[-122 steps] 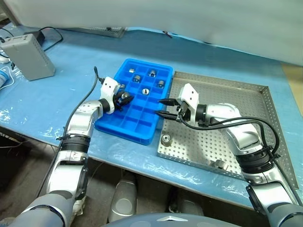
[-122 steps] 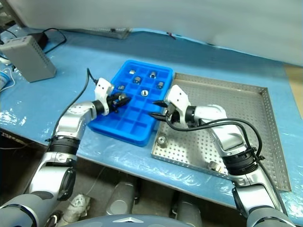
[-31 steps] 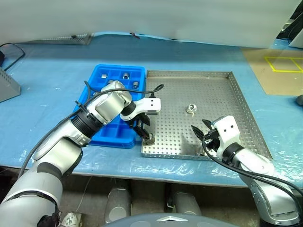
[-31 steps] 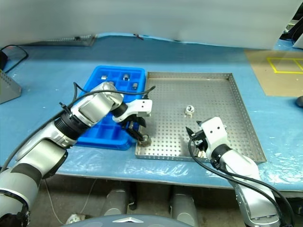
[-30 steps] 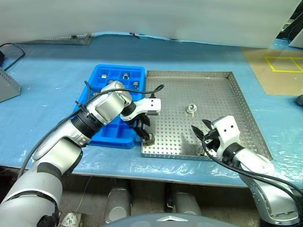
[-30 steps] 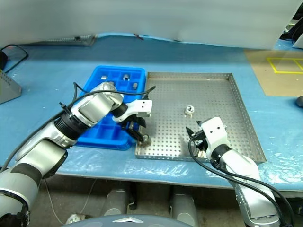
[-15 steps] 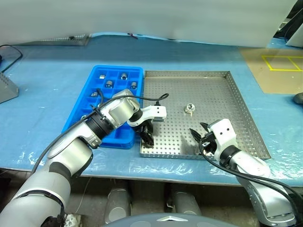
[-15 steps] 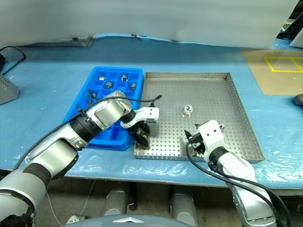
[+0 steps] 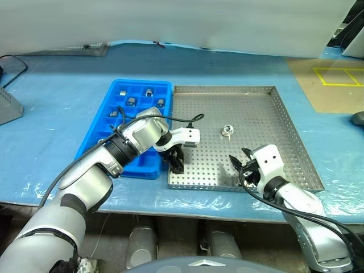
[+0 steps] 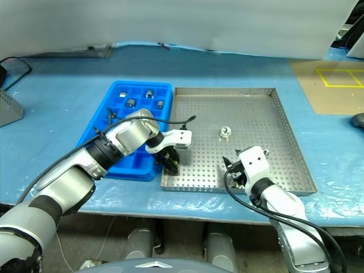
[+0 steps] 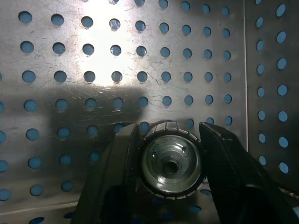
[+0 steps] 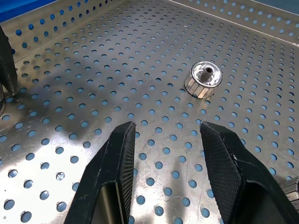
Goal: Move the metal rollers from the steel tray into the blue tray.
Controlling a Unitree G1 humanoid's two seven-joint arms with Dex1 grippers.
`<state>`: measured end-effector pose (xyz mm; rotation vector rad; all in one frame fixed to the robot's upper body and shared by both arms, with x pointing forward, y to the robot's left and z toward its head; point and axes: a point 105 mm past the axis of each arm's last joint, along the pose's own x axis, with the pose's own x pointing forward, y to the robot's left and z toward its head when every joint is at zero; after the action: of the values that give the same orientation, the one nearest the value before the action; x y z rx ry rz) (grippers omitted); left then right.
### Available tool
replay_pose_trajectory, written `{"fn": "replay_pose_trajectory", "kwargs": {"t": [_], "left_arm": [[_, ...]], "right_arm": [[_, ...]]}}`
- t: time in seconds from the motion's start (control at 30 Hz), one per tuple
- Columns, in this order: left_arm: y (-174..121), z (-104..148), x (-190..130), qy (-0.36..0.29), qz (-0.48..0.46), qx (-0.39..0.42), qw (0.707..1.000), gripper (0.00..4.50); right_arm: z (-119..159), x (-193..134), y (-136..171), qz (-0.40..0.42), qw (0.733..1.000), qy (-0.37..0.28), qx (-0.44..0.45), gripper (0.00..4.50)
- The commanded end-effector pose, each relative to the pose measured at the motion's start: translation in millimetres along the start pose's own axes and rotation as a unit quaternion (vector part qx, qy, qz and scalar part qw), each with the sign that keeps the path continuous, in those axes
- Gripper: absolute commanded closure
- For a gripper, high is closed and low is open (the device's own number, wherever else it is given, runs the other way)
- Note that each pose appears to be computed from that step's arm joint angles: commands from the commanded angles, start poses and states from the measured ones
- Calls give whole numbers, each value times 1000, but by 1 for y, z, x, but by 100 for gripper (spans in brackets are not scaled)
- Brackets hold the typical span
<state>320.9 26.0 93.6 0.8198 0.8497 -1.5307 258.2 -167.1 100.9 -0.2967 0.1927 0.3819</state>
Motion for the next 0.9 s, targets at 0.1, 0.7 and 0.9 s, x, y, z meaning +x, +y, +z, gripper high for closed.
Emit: {"fn": "replay_pose_trajectory", "kwargs": {"t": [0.1,0.7,0.9], "left_arm": [[8,-16,-7,27,20,-14,999,267],[17,26,-56,-168,49,23,984,278],[21,39,-114,-299,94,-17,949,278]], "right_arm": [[14,2,-4,-6,1000,-28,-11,224],[70,-3,11,183,979,-89,25,224],[90,12,26,263,960,-91,-11,224]]}}
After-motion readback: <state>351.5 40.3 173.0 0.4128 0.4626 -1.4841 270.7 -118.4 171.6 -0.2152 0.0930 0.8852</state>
